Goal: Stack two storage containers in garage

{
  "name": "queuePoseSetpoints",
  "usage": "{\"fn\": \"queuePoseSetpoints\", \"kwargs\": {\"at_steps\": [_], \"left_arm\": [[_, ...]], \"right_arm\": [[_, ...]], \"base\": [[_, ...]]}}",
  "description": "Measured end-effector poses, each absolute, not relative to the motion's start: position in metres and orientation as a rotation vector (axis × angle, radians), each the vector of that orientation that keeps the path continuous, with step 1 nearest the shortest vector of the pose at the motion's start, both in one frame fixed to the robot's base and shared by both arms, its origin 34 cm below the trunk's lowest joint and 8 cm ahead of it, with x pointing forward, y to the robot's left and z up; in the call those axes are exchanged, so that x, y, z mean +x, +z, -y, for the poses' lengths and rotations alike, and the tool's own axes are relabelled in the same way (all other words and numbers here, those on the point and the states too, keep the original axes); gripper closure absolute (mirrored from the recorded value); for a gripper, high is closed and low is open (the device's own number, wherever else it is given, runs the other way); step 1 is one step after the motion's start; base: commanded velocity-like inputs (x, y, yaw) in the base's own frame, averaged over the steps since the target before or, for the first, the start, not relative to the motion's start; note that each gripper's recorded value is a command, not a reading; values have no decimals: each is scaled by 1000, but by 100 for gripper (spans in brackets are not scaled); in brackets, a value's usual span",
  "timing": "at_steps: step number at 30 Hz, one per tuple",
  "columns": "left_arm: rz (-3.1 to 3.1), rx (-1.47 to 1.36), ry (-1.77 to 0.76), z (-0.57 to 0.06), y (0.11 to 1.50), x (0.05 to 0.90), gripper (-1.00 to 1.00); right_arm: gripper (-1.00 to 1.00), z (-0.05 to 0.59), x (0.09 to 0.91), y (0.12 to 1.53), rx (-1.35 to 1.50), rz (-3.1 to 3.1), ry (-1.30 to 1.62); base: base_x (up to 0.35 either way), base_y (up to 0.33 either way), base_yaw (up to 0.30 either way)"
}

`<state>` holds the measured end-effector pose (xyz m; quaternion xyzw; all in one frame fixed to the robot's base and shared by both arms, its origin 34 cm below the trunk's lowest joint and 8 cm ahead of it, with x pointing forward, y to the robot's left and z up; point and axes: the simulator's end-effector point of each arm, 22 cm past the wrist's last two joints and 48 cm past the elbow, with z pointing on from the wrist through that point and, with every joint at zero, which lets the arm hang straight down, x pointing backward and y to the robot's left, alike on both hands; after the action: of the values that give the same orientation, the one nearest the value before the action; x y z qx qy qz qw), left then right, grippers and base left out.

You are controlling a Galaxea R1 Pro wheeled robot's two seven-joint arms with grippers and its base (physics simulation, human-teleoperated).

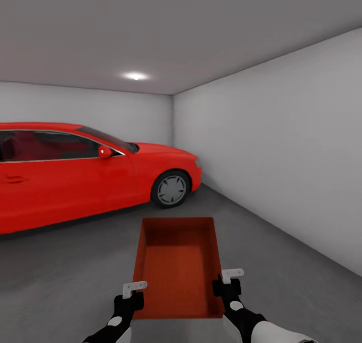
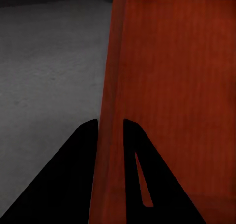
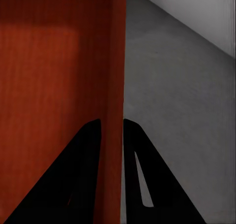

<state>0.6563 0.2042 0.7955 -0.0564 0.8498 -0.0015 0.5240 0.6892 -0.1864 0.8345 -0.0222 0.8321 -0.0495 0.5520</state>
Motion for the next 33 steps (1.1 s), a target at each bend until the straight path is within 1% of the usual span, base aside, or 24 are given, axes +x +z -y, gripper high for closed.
{"fn": "queuePoseSetpoints", "kwargs": {"at_steps": [10,33], "left_arm": [[-2034,-136,-4,-204,796,656,100],[-2034,-136,-4,-204,796,656,100]], "right_arm": [[100,186,689,835,-53,-1968,-117],[100,186,689,835,-53,-1967,-117]], "base": [[321,13,-278],[321,106,-278]]}}
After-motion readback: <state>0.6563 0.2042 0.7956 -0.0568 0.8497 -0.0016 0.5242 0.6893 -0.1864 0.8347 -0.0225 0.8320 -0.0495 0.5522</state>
